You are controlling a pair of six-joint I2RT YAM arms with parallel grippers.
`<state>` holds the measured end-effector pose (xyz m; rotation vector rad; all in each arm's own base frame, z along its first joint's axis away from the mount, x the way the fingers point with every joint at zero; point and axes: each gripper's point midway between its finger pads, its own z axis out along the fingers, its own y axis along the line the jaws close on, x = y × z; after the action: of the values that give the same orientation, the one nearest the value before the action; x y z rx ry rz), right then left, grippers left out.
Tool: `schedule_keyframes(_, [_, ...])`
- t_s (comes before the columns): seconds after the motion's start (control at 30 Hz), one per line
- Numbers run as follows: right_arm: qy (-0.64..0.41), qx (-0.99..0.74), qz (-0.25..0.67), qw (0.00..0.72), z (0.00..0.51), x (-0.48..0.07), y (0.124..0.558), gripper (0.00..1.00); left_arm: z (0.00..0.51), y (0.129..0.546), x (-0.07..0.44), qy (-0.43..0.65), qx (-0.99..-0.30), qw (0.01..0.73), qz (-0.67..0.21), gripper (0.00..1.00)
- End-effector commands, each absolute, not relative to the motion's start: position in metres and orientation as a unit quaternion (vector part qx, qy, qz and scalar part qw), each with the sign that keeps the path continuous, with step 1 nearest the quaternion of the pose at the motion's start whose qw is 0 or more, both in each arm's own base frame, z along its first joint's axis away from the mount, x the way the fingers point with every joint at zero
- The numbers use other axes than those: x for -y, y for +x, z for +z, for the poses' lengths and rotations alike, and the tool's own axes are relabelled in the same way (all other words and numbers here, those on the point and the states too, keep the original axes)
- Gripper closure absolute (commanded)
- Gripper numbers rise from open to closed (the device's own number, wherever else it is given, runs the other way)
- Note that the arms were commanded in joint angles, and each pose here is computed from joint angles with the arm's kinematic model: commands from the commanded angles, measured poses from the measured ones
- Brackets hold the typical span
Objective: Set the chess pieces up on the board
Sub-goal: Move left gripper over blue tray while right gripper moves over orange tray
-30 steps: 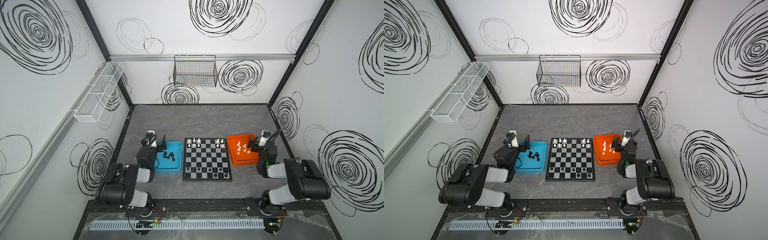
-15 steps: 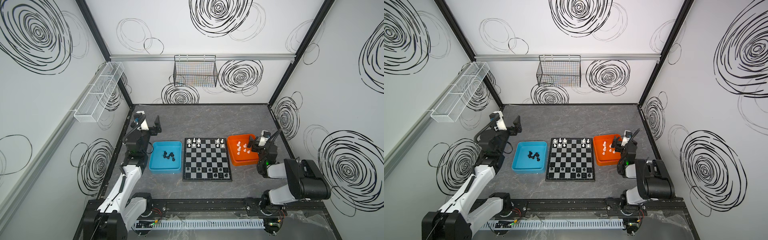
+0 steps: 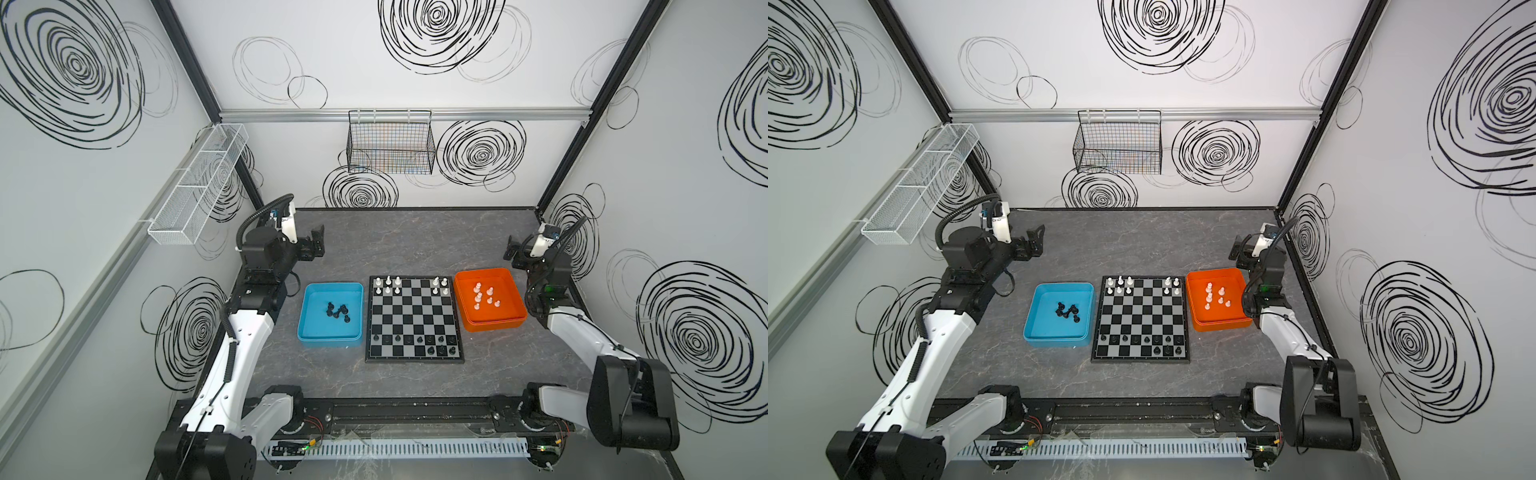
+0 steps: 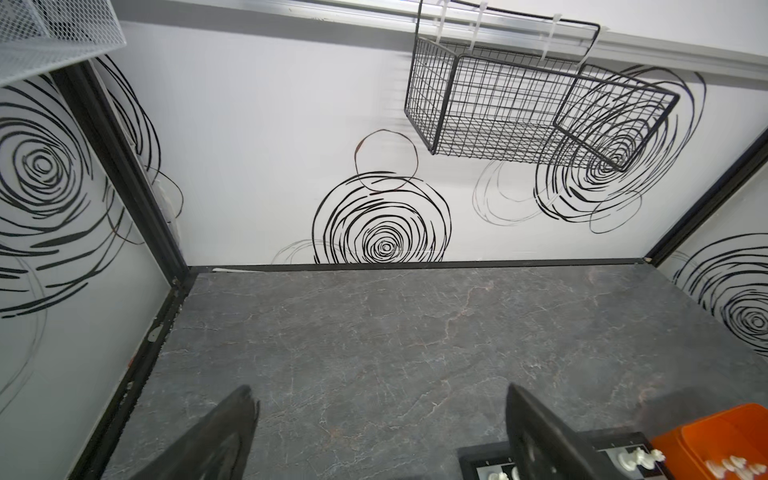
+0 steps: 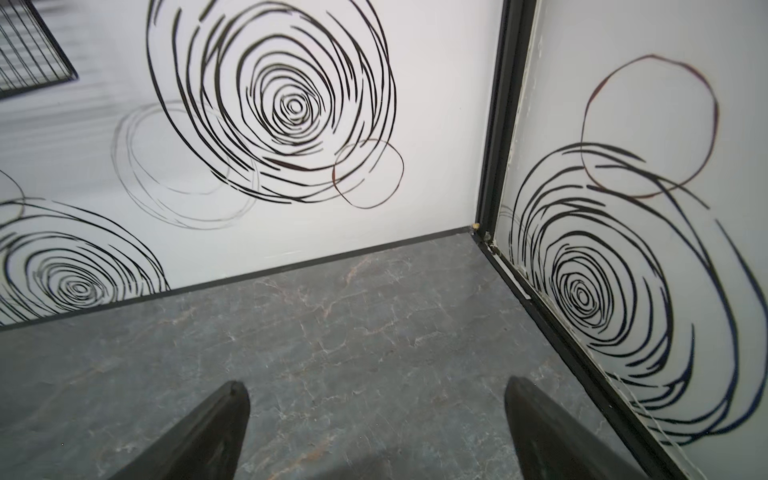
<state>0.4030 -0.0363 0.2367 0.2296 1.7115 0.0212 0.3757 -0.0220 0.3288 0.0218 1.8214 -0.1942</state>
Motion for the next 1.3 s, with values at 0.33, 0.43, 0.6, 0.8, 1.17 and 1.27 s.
schedule_keyframes(0.33, [0.101, -0.805, 0.1, 0.575, 0.254, -0.011, 0.382, 0.0, 0.296, 0.385, 0.012, -0.035, -0.838, 0.541, -0.062, 0.04])
schedule_keyframes(0.43, [0.093, -0.823, 0.078, 0.554, 0.246, -0.015, 0.385, 0.0, 0.288, 0.39, 0.022, -0.028, -0.838, 0.54, -0.074, 0.04])
schedule_keyframes(0.6, [0.055, -0.861, 0.073, 0.5, 0.215, -0.027, 0.391, 0.0, 0.276, 0.411, 0.044, -0.009, -0.839, 0.539, -0.079, 0.04])
schedule_keyframes(0.8, [0.028, -0.91, 0.061, 0.409, 0.167, -0.033, 0.396, 0.09, 0.253, 0.428, 0.07, 0.034, -0.847, 0.518, -0.112, 0.04])
schedule_keyframes(1.17, [0.005, -0.935, 0.074, 0.348, 0.125, -0.05, 0.4, 0.28, 0.209, 0.418, 0.054, 0.018, -0.849, 0.523, -0.068, 0.04])
schedule_keyframes(1.27, [0.001, -0.94, 0.077, 0.332, 0.116, -0.054, 0.401, 0.28, 0.203, 0.42, 0.053, 0.018, -0.853, 0.518, -0.062, 0.04])
